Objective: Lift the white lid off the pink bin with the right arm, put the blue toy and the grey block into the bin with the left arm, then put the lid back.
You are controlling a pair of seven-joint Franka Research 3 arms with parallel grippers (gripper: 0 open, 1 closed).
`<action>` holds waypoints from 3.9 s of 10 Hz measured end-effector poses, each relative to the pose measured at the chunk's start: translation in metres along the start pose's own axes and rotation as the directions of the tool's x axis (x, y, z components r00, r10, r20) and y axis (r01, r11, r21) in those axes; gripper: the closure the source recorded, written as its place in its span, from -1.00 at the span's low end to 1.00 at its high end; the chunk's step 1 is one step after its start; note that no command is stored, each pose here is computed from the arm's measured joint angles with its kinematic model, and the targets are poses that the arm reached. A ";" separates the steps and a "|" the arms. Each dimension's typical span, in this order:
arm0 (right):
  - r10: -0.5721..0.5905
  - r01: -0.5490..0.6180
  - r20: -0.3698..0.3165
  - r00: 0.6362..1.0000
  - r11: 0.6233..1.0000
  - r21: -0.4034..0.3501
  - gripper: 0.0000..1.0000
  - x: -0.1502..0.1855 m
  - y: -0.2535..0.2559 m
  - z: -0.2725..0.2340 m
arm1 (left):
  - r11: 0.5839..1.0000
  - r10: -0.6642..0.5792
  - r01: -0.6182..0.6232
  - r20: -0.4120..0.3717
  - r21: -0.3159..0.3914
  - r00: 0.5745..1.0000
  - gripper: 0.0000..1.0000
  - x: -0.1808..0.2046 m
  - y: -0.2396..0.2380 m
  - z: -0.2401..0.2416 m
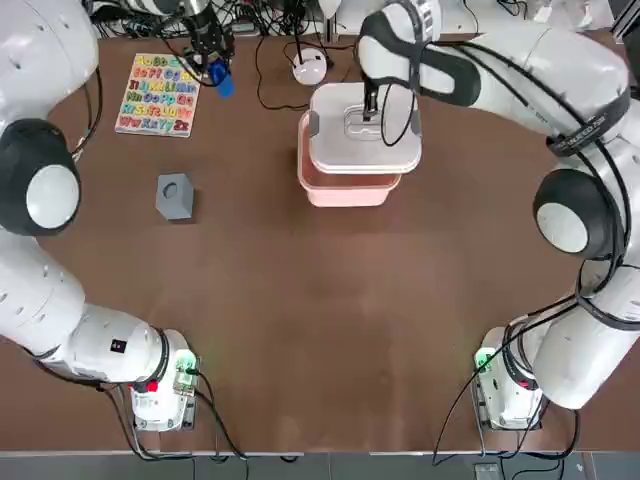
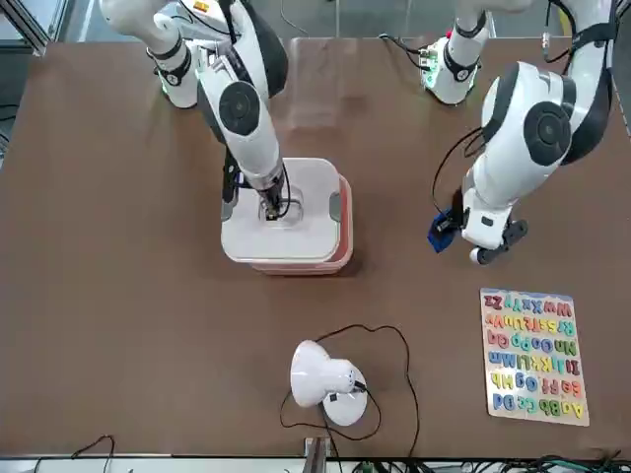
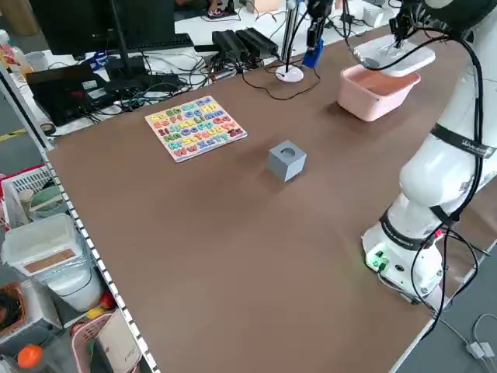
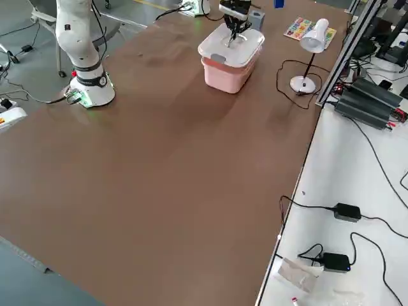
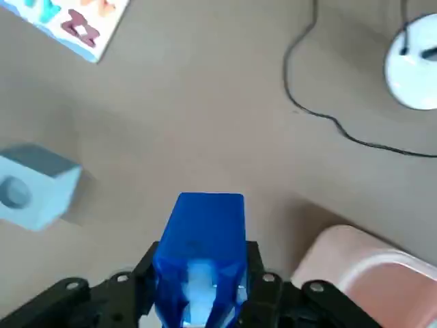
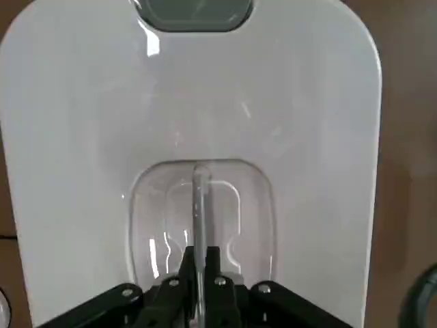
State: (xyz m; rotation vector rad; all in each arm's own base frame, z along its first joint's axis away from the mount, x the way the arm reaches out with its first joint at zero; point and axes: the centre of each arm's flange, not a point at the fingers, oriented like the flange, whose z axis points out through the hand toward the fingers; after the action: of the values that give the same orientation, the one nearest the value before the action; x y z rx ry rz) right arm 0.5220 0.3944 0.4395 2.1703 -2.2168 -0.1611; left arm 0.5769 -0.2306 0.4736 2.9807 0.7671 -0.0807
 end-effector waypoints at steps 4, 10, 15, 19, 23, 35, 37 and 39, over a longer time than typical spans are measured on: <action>-0.044 0.044 0.016 0.999 0.999 -0.016 0.85 0.113 -0.042 -0.063 | 0.995 -0.096 0.096 0.031 -0.006 0.995 -0.02 -0.091 0.117 0.036; 0.036 -0.035 0.023 0.999 0.998 -0.042 0.85 0.214 -0.077 -0.066 | 0.984 -0.142 0.146 0.051 -0.104 0.989 -0.02 -0.180 0.221 0.125; 0.028 -0.026 0.024 0.999 0.998 -0.049 0.85 0.222 -0.079 -0.064 | 0.983 -0.143 0.146 0.037 -0.108 0.989 -0.53 -0.173 0.227 0.138; 0.024 -0.023 0.024 0.999 0.999 -0.049 0.85 0.221 -0.079 -0.063 | 0.996 -0.091 0.092 0.026 -0.011 0.995 -0.76 -0.112 0.181 0.092; 0.018 -0.017 0.025 1.000 0.999 -0.048 0.85 0.219 -0.078 -0.064 | 0.997 0.067 -0.067 0.000 0.022 0.998 -0.75 0.001 0.039 0.064; 0.013 -0.012 0.027 1.000 0.999 -0.044 0.85 0.218 -0.078 -0.064 | 0.940 0.313 -0.309 0.000 0.145 0.950 -0.68 -0.005 -0.223 0.206; 0.012 -0.011 0.027 1.000 0.999 -0.044 0.85 0.218 -0.078 -0.064 | 0.928 0.323 -0.319 0.012 0.190 0.946 -0.56 0.000 -0.247 0.214; 0.011 -0.010 0.027 1.000 0.999 -0.044 0.85 0.217 -0.078 -0.064 | 0.926 0.320 -0.317 0.020 0.204 0.947 -0.33 0.003 -0.258 0.217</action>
State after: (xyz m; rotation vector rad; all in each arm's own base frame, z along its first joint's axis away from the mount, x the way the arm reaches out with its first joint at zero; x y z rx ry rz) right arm 0.6011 0.1726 0.4853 2.1462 -2.2169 -0.2384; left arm 0.4470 -0.0201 0.2447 3.2598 0.2789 -0.1302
